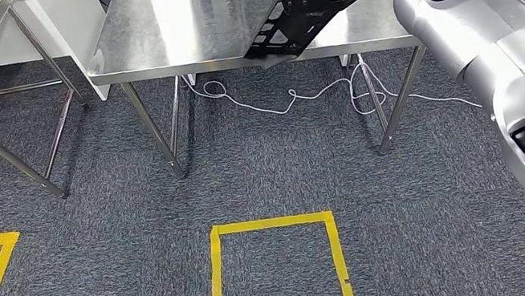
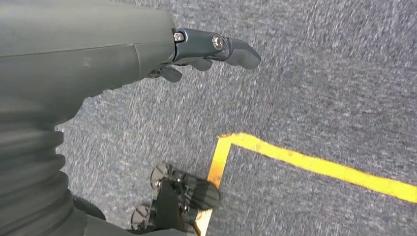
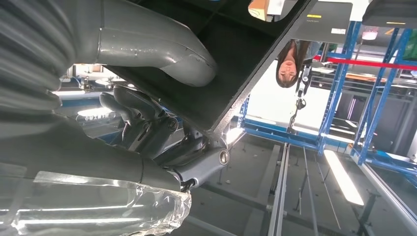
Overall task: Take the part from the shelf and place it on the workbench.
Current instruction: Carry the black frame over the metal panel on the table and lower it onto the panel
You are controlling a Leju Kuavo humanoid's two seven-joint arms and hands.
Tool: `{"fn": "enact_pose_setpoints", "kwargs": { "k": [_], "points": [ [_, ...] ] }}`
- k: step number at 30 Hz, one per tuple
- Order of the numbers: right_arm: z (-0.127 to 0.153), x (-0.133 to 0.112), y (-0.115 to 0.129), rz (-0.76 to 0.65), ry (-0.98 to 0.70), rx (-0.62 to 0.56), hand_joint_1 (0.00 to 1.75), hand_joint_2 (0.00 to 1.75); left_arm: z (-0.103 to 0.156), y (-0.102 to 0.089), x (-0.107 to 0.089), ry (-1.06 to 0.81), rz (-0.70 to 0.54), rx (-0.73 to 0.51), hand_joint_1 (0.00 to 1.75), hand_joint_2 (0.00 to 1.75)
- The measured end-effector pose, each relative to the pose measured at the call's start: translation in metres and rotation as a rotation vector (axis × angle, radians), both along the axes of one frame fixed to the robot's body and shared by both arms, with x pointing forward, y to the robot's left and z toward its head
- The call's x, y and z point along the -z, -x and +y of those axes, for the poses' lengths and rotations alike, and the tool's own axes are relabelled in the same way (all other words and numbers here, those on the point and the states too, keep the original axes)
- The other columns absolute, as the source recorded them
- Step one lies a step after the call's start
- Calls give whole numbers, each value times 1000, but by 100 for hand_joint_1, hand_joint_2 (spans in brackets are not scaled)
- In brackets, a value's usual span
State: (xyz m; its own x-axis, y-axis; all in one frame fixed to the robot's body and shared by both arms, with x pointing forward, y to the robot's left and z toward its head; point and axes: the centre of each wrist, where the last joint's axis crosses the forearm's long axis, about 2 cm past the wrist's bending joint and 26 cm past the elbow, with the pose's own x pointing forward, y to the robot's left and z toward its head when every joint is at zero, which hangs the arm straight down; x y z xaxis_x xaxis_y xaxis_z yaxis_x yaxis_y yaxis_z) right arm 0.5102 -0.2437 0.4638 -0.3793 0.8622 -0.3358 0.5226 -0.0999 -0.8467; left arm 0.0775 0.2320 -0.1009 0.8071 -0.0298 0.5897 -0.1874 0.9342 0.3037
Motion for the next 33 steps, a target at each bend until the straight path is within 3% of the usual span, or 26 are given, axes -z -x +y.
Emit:
{"fn": "enact_pose_setpoints", "kwargs": {
  "k": [22,33],
  "points": [
    [6,-26,3,-73,35,22,175,175,0,-2,0,22,28,49,0,175],
    [6,-28,3,-75,46,22,175,175,3,-3,0,16,29,51,0,175]
  ]
}}
